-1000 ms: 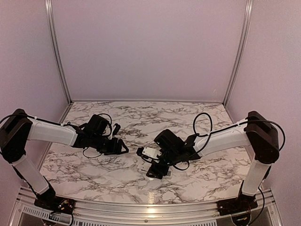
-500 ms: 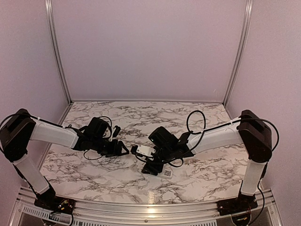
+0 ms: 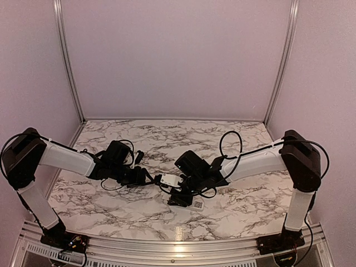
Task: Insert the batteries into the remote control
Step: Hold the remote control without the battery cover at the center of the board, then load the battery cover onto the remote control without the battery cover.
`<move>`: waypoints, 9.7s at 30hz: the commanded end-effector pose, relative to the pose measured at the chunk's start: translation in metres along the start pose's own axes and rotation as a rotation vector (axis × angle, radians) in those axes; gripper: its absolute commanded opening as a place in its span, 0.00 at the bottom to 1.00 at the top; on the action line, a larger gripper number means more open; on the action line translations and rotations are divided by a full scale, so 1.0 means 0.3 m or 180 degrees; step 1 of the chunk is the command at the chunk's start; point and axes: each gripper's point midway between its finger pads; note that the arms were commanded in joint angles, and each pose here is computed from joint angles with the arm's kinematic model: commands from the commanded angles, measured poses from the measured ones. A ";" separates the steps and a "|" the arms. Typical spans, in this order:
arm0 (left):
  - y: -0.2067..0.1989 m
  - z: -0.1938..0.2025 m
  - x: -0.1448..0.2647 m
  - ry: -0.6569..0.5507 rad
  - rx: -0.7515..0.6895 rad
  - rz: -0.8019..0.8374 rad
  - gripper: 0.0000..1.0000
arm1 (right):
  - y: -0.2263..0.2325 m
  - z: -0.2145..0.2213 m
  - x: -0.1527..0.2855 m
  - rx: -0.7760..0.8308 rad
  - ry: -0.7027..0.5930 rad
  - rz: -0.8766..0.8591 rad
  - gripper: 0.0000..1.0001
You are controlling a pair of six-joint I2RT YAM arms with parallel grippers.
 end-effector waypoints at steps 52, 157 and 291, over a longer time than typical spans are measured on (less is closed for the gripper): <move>-0.169 0.165 -0.143 0.0477 -0.0084 0.0535 0.25 | 0.029 0.053 0.054 -0.0030 -0.0052 0.0200 0.50; -0.163 0.284 -0.122 0.0818 -0.0054 0.0209 0.00 | 0.048 0.090 0.039 0.0076 0.0024 0.0184 0.52; -0.011 0.290 -0.126 0.0785 0.0036 -0.0342 0.14 | 0.096 0.157 0.000 0.0124 0.0109 -0.0012 0.15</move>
Point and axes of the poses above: each gripper's point midway between its finger pads, its own x axis back along the fingers, its own y axis along the line the jaws close on, z = x × y, and after that the axes turned 8 degrees about x, right-handed
